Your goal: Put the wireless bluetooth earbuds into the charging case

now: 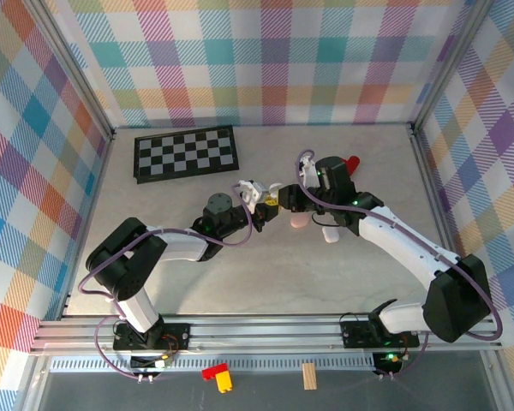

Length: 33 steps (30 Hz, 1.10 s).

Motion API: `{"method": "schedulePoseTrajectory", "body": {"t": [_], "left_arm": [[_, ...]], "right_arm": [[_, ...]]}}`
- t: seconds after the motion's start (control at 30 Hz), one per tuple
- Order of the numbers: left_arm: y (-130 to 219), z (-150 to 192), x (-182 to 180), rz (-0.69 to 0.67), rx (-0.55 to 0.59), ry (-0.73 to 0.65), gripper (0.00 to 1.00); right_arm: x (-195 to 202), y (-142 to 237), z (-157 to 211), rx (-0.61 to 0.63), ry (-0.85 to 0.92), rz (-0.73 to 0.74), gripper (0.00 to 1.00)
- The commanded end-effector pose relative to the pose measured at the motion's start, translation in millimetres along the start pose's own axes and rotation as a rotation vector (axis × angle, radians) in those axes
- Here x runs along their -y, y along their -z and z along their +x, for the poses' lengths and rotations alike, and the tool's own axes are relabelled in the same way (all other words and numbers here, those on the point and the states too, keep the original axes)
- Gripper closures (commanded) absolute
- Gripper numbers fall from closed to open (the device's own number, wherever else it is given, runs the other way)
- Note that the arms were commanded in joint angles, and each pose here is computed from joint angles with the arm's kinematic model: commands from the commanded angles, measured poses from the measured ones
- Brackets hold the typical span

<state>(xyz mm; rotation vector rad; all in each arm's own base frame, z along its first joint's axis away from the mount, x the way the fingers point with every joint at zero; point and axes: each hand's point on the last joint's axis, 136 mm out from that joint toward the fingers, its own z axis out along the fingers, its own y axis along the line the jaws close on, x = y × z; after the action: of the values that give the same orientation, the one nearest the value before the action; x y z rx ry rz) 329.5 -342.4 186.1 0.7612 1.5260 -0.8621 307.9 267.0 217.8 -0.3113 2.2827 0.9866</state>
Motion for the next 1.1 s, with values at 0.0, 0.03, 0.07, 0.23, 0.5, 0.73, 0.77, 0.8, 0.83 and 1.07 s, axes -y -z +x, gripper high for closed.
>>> {"method": "schedulePoseTrajectory", "body": {"t": [0.0,0.03,0.07,0.23,0.5,0.73,0.77,0.8,0.83,1.07], "left_arm": [[-1,-26,9,0.024,0.057,-0.032,0.98],[-1,-25,8,0.023,0.054,-0.032,0.98],[-1,-25,8,0.023,0.053,-0.031,0.98],[-4,-22,8,0.029,0.046,-0.029,0.98],[-3,-22,8,0.027,0.044,-0.025,0.98],[0,-18,9,0.03,0.045,-0.047,0.98],[1,-17,10,0.037,0.049,-0.068,0.98],[2,-16,12,0.044,0.052,-0.092,0.98],[4,-13,13,0.047,0.052,-0.125,0.97],[11,5,11,0.031,-0.043,-0.293,0.96]], "right_arm": [[-12,4,-1,-0.005,0.006,-0.054,0.75],[-14,4,0,-0.007,0.006,-0.063,0.74],[-16,4,0,-0.008,0.008,-0.074,0.71],[-22,3,-1,-0.006,0.012,-0.111,0.61],[-27,3,-4,0.019,0.01,-0.149,0.64],[-15,16,-11,0.087,-0.021,-0.093,0.71],[-14,18,-13,0.099,-0.021,-0.082,0.71],[-13,20,-15,0.106,-0.021,-0.075,0.71],[-13,22,-16,0.113,-0.018,-0.068,0.7],[-5,22,-24,0.08,0.022,0.023,0.68]]}}
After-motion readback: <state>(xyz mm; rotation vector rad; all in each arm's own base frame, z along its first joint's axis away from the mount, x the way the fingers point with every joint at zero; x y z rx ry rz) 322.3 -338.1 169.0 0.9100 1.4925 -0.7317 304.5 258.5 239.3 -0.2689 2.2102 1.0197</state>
